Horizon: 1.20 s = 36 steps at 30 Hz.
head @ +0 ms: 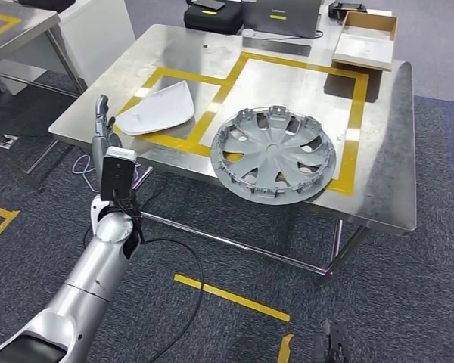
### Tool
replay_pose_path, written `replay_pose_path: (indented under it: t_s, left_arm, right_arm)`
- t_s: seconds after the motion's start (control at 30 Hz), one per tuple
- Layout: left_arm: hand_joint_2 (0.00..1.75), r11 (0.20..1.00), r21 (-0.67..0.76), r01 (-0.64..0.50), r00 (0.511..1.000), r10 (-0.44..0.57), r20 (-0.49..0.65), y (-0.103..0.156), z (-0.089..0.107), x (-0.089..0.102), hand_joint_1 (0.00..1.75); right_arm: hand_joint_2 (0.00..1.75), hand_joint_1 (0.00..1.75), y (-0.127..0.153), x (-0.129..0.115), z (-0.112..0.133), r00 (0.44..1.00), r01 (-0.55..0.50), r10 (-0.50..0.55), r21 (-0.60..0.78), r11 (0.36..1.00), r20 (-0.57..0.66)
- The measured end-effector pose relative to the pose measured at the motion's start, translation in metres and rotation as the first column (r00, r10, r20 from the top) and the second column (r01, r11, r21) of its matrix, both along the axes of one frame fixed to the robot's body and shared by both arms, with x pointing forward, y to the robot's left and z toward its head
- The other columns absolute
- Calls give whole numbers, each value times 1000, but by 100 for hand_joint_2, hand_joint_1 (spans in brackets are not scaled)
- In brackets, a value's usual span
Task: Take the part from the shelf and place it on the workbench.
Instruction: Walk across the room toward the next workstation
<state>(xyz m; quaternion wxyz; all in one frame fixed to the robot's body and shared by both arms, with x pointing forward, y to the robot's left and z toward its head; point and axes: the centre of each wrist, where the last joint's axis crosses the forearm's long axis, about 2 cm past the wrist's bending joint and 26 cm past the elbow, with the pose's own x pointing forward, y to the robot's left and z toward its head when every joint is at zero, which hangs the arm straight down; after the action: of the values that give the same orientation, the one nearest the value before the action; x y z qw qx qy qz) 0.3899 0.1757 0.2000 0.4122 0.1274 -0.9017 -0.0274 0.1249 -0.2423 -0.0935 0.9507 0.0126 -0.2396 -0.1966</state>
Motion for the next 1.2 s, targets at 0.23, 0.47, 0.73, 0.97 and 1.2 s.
replay_pose_path:
  t_s: [0.23,0.47,0.73,0.97,1.2]
  left_arm:
    - [0,1000,1,18,1000,-18,5,-3,3,1,0]
    - [0,999,7,39,999,-39,2,-10,3,0,0]
    - [0,999,10,46,999,-46,-1,-15,8,1,0]
    - [0,998,23,60,998,-60,-18,-17,7,1,0]
    - [0,996,27,85,996,-85,-7,-25,15,3,0]
  right_arm:
    - [0,0,0,1,0,1000,13,-13,11,1000,-16]
    - [0,0,-1,-1,0,997,20,-21,-15,1000,-68]
    - [0,0,-1,3,1,986,41,-64,-152,987,-152]
    - [0,0,0,4,2,977,30,-71,-199,980,-203]
    - [0,0,4,4,3,967,26,-75,-202,979,-243]
